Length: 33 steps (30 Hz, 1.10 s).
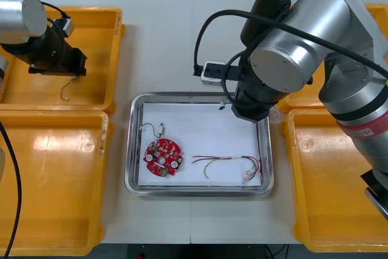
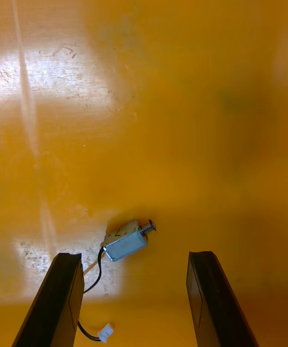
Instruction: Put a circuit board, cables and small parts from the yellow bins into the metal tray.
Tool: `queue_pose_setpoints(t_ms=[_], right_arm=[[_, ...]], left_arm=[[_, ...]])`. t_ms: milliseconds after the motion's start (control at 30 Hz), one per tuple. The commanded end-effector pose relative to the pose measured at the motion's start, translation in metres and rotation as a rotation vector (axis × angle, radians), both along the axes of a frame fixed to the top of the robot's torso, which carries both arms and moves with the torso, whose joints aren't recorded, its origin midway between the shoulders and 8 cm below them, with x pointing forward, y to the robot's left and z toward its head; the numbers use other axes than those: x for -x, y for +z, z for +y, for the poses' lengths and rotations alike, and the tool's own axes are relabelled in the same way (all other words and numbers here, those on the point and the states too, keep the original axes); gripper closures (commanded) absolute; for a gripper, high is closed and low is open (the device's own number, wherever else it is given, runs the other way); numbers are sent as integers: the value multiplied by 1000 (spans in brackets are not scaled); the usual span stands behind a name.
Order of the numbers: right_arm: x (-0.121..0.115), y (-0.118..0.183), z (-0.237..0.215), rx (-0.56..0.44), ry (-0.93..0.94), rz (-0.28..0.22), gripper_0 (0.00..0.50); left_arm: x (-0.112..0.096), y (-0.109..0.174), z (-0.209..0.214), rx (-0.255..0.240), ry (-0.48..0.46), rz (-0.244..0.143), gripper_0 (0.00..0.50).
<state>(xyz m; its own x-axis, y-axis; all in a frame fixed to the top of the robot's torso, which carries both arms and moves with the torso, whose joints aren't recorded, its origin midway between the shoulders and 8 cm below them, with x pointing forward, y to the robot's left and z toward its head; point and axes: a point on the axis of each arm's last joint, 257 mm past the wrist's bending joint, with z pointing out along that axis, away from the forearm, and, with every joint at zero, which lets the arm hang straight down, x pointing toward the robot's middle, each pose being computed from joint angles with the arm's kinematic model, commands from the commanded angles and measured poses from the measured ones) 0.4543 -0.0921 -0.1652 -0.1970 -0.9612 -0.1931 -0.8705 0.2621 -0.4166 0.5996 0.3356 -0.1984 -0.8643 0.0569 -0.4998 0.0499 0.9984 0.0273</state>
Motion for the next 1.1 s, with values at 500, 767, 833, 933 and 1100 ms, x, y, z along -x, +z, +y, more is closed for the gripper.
queue_pose_setpoints(t_ms=[500,767,833,933,1100], right_arm=[[-18,-40,49,3,150,-30,500],[-24,-61,49,-22,149,-57,500],[-24,-66,48,-29,147,-57,500],[-23,-70,46,-25,149,-57,500],[-22,-78,45,-26,144,-57,500]], left_arm=[[-24,14,17,-123,-90,-66,0],[-26,11,17,-133,-95,-69,0],[-26,11,17,-134,-97,-69,0],[-26,11,16,-132,-100,-67,376],[-25,11,16,-134,-106,-67,500]])
